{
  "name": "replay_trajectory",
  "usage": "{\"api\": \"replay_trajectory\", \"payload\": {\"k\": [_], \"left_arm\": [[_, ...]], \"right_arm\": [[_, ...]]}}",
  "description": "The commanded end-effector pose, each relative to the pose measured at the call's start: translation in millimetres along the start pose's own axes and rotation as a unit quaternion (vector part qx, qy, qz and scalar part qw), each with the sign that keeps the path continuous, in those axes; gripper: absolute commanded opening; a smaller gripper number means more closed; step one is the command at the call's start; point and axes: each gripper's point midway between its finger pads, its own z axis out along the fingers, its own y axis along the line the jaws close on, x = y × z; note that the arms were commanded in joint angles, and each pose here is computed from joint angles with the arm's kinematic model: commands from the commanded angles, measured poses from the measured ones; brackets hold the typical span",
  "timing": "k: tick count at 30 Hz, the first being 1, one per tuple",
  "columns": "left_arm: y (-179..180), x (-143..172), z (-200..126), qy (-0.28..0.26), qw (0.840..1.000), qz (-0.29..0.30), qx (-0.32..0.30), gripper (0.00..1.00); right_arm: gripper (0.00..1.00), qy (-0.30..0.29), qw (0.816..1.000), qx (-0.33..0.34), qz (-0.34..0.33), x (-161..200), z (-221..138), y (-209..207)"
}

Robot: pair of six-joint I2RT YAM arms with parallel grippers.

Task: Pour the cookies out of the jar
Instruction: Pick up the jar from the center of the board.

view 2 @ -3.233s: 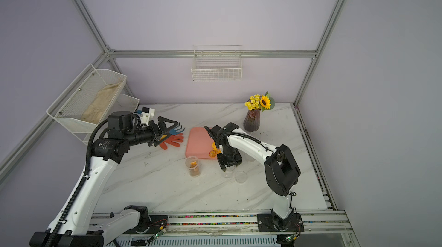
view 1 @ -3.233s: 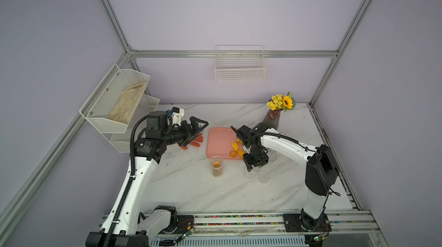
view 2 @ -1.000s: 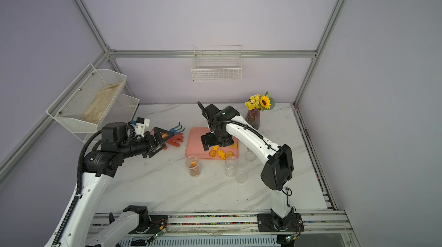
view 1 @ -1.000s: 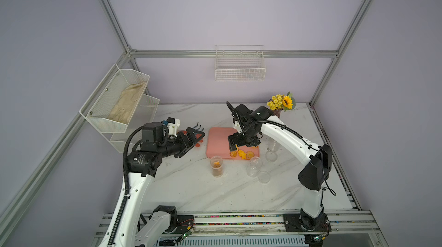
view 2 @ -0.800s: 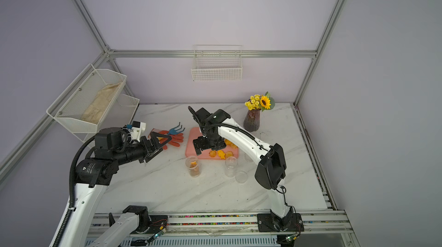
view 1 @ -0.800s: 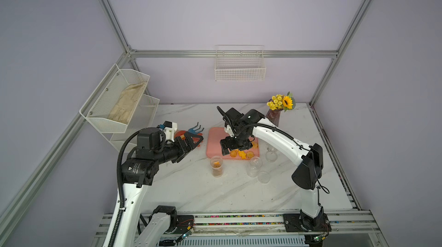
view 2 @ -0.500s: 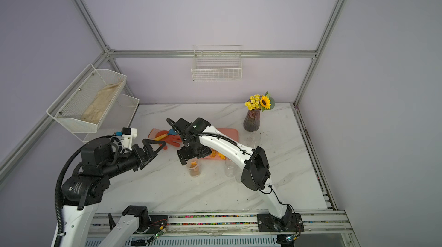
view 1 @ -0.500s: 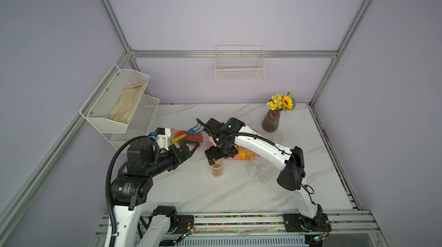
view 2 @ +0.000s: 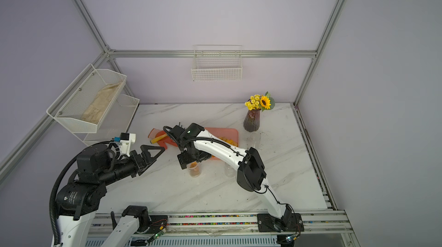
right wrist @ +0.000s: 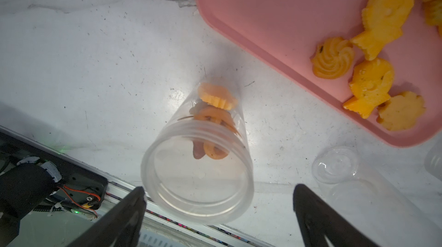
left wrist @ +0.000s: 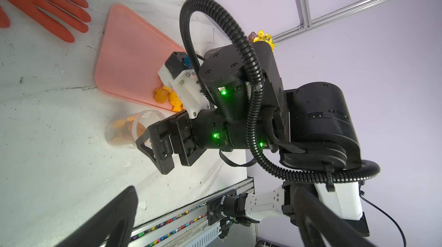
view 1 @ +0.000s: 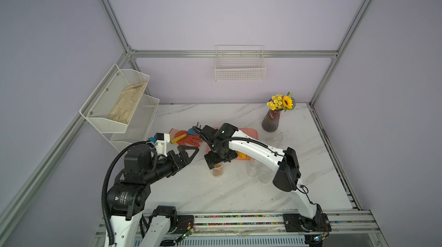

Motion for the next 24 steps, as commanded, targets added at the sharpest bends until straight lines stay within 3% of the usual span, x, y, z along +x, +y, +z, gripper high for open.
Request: {"api": "replay_trajectory", "payload": {"k": [1, 11, 24], "left_arm": [[4, 9, 1, 0.012, 1.0, 0.003, 0.006, 1.0], [19, 10, -7, -0.018, 0.999, -0.008, -0.025, 1.0], [50, 4, -17, -0.09, 0.99, -0.081, -0.078, 1.0]], "right_arm": [[0.97, -0.004, 1.0, 0.025, 0.008, 3, -5, -1], [0.97, 0.009, 1.0, 0.022, -0.009, 12, 12, 3], [0.92, 0.027, 0.996, 0.042, -0.068, -3, 32, -6]]}}
